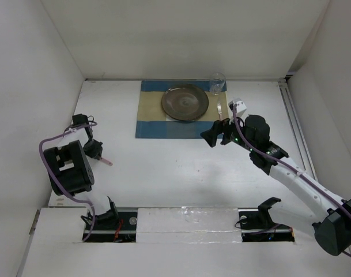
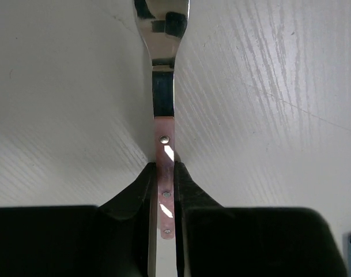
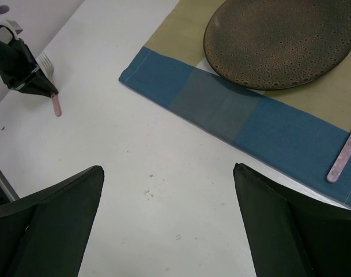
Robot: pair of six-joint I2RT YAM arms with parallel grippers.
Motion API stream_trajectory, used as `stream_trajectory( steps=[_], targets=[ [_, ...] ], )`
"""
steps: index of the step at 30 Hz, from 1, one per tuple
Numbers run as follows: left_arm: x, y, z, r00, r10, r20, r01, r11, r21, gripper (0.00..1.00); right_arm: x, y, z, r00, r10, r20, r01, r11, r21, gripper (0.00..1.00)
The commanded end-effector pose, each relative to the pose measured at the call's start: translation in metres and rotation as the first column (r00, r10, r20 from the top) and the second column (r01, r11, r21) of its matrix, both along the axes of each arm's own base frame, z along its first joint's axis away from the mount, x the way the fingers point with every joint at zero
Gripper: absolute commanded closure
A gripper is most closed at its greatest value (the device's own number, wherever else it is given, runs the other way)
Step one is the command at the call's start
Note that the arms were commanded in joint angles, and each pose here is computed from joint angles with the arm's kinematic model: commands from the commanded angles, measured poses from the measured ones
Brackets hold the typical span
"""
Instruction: Set the dinner table for one person
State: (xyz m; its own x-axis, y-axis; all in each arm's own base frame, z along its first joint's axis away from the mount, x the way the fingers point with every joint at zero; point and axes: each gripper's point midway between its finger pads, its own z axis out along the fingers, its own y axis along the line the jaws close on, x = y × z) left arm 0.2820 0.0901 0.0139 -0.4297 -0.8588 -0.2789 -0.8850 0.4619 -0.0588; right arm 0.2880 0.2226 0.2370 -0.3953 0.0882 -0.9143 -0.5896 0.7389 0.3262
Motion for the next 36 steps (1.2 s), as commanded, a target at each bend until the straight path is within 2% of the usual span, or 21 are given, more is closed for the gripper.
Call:
stream_trajectory(
  steps=[1, 5, 7, 8, 9, 10, 11, 12, 13, 14, 16, 17, 21, 23, 25, 27, 33, 36],
  targets=[
    [-0.009, -0.017, -0.026, 0.999, 0.003, -0.052, -0.006, 0.998, -0.064, 1.0, 0.005, 0.003, 0.029, 0.997, -0.006, 0.079, 0.004, 1.0, 0.021, 0.0],
    [0.024, -0.02, 0.024, 0.997, -0.069, 0.033, 0.065, 0.994, 0.093, 1.0, 0.013, -0.007, 0.029, 0.996, -0.045, 0.08, 0.044, 0.999, 0.019, 0.0],
    [0.057, -0.032, 0.057, 0.984, -0.158, 0.084, 0.145, 0.978, 0.148, 1.0, 0.016, -0.012, 0.027, 0.996, -0.059, 0.072, 0.058, 0.998, 0.015, 0.0],
    [0.072, -0.057, 0.066, 0.948, -0.311, 0.073, 0.295, 0.939, 0.176, 1.0, 0.016, -0.016, 0.03, 0.995, -0.065, 0.079, 0.064, 0.998, 0.021, 0.0],
    [0.085, -0.072, 0.073, 0.919, -0.387, 0.068, 0.371, 0.912, 0.176, 1.0, 0.018, -0.02, 0.025, 0.994, -0.073, 0.077, 0.073, 0.997, 0.008, 0.0],
    [0.106, -0.086, 0.098, 0.887, -0.455, 0.081, 0.433, 0.879, 0.197, 1.0, 0.018, -0.022, 0.028, 0.994, -0.074, 0.084, 0.073, 0.997, 0.014, 0.0],
    [0.113, -0.116, 0.084, 0.837, -0.547, 0.01, 0.536, 0.825, 0.178, 1.0, 0.018, -0.024, 0.028, 0.994, -0.07, 0.083, 0.069, 0.998, 0.016, 0.0],
    [0.119, -0.119, 0.087, 0.813, -0.581, -0.045, 0.575, 0.785, 0.23, 1.0, 0.02, -0.031, 0.027, 0.993, -0.081, 0.09, 0.08, 0.997, 0.011, 0.0],
    [0.138, -0.132, 0.106, 0.789, -0.615, -0.022, 0.596, 0.755, 0.273, 1.0, 0.022, -0.035, 0.027, 0.991, -0.095, 0.09, 0.094, 0.996, 0.011, 0.0],
    [0.141, -0.145, 0.106, 0.759, -0.65, -0.039, 0.634, 0.724, 0.273, 1.0, 0.022, -0.037, 0.031, 0.991, -0.093, 0.097, 0.091, 0.996, 0.017, 0.0],
    [0.147, -0.184, 0.096, 0.641, -0.764, -0.067, 0.754, 0.611, 0.242, 1.0, 0.026, -0.049, 0.026, 0.988, -0.12, 0.096, 0.119, 0.993, 0.019, 0.0],
    [0.156, -0.205, 0.099, 0.592, -0.805, -0.034, 0.789, 0.571, 0.226, 1.0, 0.027, -0.054, 0.029, 0.986, -0.131, 0.104, 0.129, 0.991, 0.024, 0.0],
    [0.17, -0.219, 0.1, 0.545, -0.839, 0.005, 0.82, 0.534, 0.206, 1.0, 0.029, -0.062, 0.031, 0.983, -0.15, 0.101, 0.146, 0.988, 0.045, 0.0],
    [0.173, -0.236, 0.103, 0.486, -0.871, 0.068, 0.854, 0.49, 0.172, 1.0, 0.028, -0.059, 0.035, 0.985, -0.136, 0.109, 0.131, 0.99, 0.051, 0.0],
    [0.174, -0.239, 0.097, 0.451, -0.891, 0.047, 0.875, 0.452, 0.173, 1.0, 0.026, -0.055, 0.033, 0.989, -0.107, 0.099, 0.103, 0.993, 0.051, 0.0],
    [0.183, -0.243, 0.098, 0.449, -0.891, 0.063, 0.872, 0.453, 0.187, 1.0, 0.026, -0.053, 0.035, 0.991, -0.099, 0.092, 0.094, 0.994, 0.061, 0.0],
    [0.196, -0.228, 0.073, 0.473, -0.881, 0.027, 0.872, 0.472, 0.125, 1.0, 0.025, -0.051, 0.043, 0.991, -0.089, 0.096, 0.083, 0.994, 0.064, 0.01],
    [0.202, -0.232, 0.069, 0.461, -0.887, 0.034, 0.879, 0.462, 0.119, 1.0, 0.026, -0.054, 0.041, 0.99, -0.106, 0.089, 0.101, 0.993, 0.058, 0.01]
  ],
)
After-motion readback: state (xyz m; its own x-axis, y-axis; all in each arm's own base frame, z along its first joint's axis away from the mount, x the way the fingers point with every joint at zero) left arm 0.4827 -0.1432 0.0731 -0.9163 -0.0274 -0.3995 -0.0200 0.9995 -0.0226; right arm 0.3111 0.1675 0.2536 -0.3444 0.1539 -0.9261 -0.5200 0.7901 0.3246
